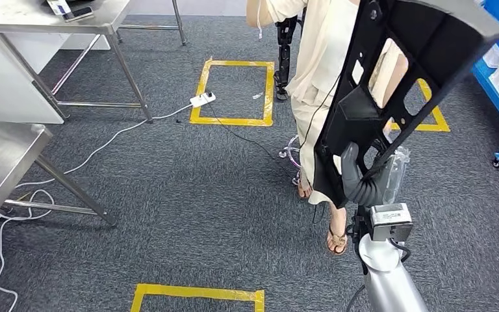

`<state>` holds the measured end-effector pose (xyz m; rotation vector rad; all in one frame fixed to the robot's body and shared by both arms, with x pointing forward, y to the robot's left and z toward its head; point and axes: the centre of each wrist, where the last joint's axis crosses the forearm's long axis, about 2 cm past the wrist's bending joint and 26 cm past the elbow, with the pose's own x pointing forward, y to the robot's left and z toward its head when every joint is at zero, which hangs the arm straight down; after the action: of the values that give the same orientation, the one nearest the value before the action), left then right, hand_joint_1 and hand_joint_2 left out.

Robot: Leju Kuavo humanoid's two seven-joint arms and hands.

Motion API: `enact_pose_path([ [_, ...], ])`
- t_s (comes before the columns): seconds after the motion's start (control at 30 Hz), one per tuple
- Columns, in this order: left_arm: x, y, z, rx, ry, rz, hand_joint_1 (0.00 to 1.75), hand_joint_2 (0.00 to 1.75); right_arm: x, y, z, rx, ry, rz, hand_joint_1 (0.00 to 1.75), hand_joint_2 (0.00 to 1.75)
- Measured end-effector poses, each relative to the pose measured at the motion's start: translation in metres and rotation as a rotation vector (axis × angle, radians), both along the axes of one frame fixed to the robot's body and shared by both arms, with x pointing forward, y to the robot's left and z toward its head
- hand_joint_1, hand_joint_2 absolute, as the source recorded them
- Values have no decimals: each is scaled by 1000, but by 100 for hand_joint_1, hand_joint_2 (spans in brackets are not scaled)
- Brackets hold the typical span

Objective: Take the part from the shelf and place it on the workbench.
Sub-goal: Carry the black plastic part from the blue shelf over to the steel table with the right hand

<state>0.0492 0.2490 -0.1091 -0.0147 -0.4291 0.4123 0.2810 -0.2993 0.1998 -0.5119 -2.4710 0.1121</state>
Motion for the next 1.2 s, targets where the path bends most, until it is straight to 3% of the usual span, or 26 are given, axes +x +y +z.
enact_pose_path([
  [0.8,3,-2,1,1,22,-19,0,175,-3,3,-4,-59,30,-35,175,175],
  [1.2,2,1,0,11,27,-17,0,175,11,5,2,-55,28,4,175,175],
])
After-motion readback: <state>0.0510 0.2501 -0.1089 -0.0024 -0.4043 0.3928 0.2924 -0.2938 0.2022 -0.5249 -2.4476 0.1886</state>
